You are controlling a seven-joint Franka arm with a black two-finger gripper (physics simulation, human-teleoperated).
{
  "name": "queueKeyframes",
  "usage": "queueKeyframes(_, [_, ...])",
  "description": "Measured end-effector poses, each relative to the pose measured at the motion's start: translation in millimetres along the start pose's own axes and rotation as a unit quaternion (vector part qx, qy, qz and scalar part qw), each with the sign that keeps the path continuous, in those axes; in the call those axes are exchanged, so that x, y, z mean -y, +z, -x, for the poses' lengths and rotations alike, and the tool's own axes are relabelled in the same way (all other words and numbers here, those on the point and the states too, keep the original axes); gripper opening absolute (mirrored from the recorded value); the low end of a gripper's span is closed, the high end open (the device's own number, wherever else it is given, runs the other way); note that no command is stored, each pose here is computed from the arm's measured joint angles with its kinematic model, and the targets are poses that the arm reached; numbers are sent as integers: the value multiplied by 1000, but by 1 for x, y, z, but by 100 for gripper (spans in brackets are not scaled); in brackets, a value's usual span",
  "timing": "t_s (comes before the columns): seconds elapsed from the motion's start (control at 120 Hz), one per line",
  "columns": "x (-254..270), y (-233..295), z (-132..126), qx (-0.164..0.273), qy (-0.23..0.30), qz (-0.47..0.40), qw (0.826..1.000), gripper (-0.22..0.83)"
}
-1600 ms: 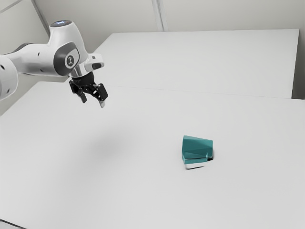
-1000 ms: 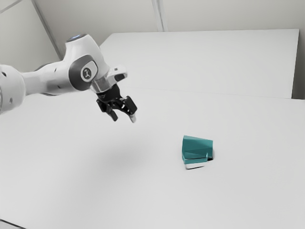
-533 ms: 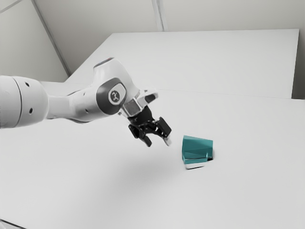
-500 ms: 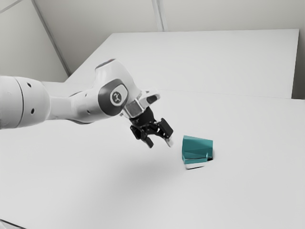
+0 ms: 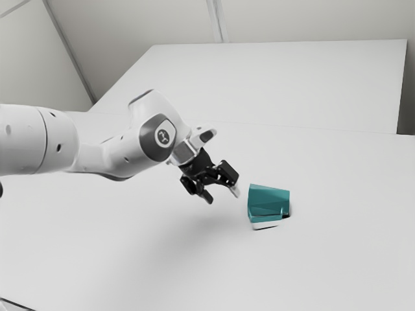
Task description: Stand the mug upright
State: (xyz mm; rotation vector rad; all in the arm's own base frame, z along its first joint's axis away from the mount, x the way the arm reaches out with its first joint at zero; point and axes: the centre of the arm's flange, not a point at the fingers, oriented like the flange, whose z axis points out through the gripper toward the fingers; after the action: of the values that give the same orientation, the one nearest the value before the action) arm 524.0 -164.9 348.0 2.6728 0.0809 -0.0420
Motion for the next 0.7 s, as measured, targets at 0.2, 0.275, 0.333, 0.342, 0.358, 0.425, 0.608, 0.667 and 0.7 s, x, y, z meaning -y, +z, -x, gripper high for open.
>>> queueKeyframes(0.2, [1, 14, -1, -1, -44, 70, 997, 62])
queueKeyframes(0.275, [1, 21, 1, 0, -58, 95, 994, 62])
queueKeyframes(0.333, [1, 28, 4, 1, -66, 114, 991, 62])
queueKeyframes(0.342, [1, 29, 4, 1, -67, 116, 991, 62])
queueKeyframes(0.358, [1, 31, 5, 2, -69, 120, 990, 62])
queueKeyframes(0.425, [0, 37, 6, 2, -71, 133, 989, 62])
queueKeyframes(0.608, [-3, 41, 3, -7, -51, 147, 988, 62])
queueKeyframes(0.667, [-2, 43, 1, -9, -43, 146, 988, 62])
queueKeyframes(0.7, [-2, 44, -2, -10, -38, 146, 989, 62])
